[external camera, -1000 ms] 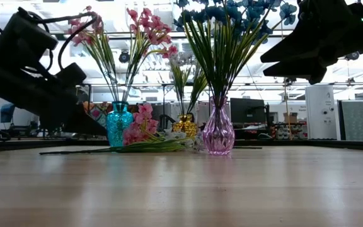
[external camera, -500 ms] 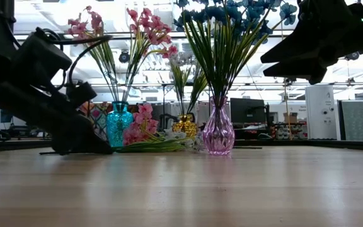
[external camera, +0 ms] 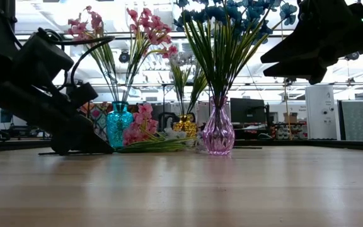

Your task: Sort flowers into vase by color

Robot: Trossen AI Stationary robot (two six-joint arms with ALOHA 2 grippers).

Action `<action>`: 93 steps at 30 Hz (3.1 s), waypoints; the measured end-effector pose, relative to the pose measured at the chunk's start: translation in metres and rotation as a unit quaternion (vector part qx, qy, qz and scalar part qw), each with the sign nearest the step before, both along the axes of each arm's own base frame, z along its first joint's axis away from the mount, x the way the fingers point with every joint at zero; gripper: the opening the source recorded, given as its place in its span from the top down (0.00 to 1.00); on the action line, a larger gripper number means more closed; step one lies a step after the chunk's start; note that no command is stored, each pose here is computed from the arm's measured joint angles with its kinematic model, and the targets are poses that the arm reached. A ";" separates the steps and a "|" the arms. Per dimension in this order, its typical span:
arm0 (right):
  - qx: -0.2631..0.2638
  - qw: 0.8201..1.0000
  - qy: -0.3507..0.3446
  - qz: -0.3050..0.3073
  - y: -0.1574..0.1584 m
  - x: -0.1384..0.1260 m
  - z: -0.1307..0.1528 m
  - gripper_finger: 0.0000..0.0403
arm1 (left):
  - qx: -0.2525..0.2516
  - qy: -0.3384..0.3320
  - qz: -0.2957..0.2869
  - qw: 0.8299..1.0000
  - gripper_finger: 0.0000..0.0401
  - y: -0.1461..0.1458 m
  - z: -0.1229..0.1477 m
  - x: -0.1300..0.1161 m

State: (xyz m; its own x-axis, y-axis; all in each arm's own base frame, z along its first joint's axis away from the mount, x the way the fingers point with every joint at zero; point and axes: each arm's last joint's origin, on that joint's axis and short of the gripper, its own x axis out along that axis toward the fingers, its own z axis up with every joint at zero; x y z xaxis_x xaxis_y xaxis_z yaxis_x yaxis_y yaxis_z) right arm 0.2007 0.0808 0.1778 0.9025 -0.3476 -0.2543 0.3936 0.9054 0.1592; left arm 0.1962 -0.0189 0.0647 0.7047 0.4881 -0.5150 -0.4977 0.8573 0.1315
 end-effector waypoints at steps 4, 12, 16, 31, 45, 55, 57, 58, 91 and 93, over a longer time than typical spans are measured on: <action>0.000 1.000 0.000 0.000 0.000 0.000 0.000 0.40 | 0.002 0.002 0.000 1.000 0.97 0.000 0.000 0.000; 0.004 1.000 -0.001 0.000 0.000 0.000 0.000 0.39 | -0.009 0.000 -0.021 1.000 1.00 -0.001 0.005 -0.001; 0.004 1.000 -0.001 0.000 0.000 0.000 0.000 0.39 | -0.018 0.007 -0.033 0.999 1.00 -0.001 0.011 -0.003; 0.008 1.000 -0.002 0.000 0.000 0.000 0.000 0.39 | -0.050 -0.003 -0.061 0.997 1.00 0.000 0.049 -0.021; 0.009 1.000 -0.003 0.001 0.000 0.000 0.000 0.40 | -0.046 0.068 -0.069 0.994 1.00 -0.001 0.093 -0.018; 0.009 1.000 -0.003 0.001 0.000 0.000 0.000 0.38 | -0.014 0.129 -0.084 0.988 1.00 -0.003 0.133 -0.010; 0.009 1.000 -0.003 0.001 0.000 0.000 0.000 0.38 | -0.003 0.123 -0.094 0.988 1.00 -0.003 0.142 -0.008; 0.009 1.000 -0.003 0.002 0.000 0.000 0.000 0.39 | 0.001 0.124 -0.098 0.987 1.00 -0.003 0.145 -0.007; 0.009 1.000 -0.003 0.001 0.000 0.000 0.000 0.39 | 0.038 -0.005 -0.086 0.996 1.00 0.006 0.226 -0.045; 0.009 1.000 -0.003 0.001 0.000 0.000 0.000 0.39 | 0.037 -0.011 -0.085 0.996 1.00 0.006 0.229 -0.046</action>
